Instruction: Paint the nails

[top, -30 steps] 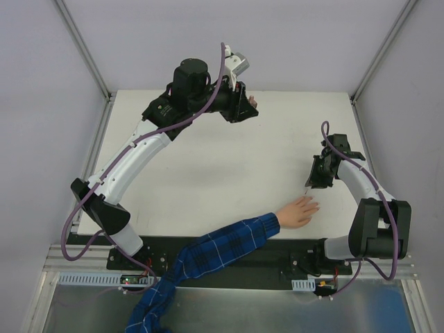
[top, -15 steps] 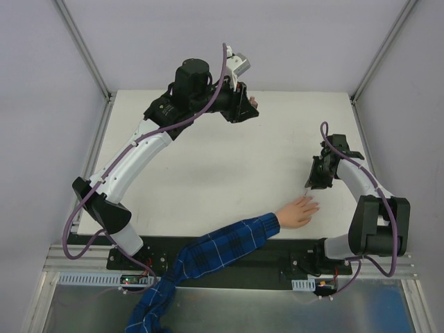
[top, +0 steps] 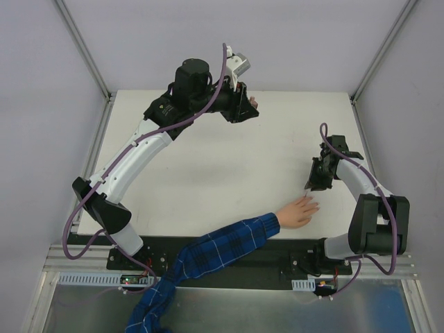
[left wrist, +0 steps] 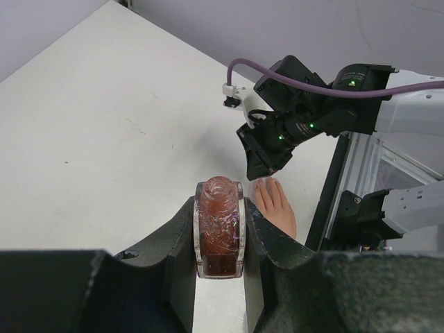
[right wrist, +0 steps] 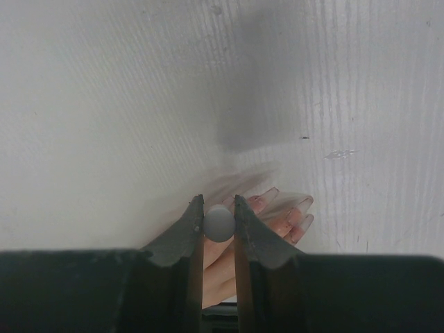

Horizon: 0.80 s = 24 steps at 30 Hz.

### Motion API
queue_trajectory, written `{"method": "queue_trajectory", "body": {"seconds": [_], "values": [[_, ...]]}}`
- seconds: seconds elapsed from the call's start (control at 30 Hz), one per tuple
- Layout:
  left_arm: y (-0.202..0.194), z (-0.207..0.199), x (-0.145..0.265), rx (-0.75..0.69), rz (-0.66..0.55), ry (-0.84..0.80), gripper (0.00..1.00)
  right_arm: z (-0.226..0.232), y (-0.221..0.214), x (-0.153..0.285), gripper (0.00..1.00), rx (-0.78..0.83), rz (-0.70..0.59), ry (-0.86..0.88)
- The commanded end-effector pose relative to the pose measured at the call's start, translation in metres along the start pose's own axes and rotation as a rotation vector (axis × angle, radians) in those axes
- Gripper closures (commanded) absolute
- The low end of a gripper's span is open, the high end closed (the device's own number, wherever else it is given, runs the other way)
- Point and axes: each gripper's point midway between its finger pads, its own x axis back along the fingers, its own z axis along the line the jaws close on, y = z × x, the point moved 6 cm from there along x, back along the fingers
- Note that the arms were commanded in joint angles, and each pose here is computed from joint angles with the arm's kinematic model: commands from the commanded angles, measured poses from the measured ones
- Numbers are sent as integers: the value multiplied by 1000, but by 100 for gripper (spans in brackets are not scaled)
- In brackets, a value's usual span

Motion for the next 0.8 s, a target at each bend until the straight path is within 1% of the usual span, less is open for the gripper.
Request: {"method": "queue_trajectory", "body": {"seconds": [0.0, 0.37, 0.77], "values": [[18, -4, 8, -20, -50, -25, 100, 0, -3, -2, 99, 4, 26, 6], [20, 0, 7, -19, -52, -18, 100, 4, 2, -3, 100, 1, 21, 25], [19, 0, 6, -6, -49, -24, 100, 3, 8, -2, 100, -2, 2, 6]]}}
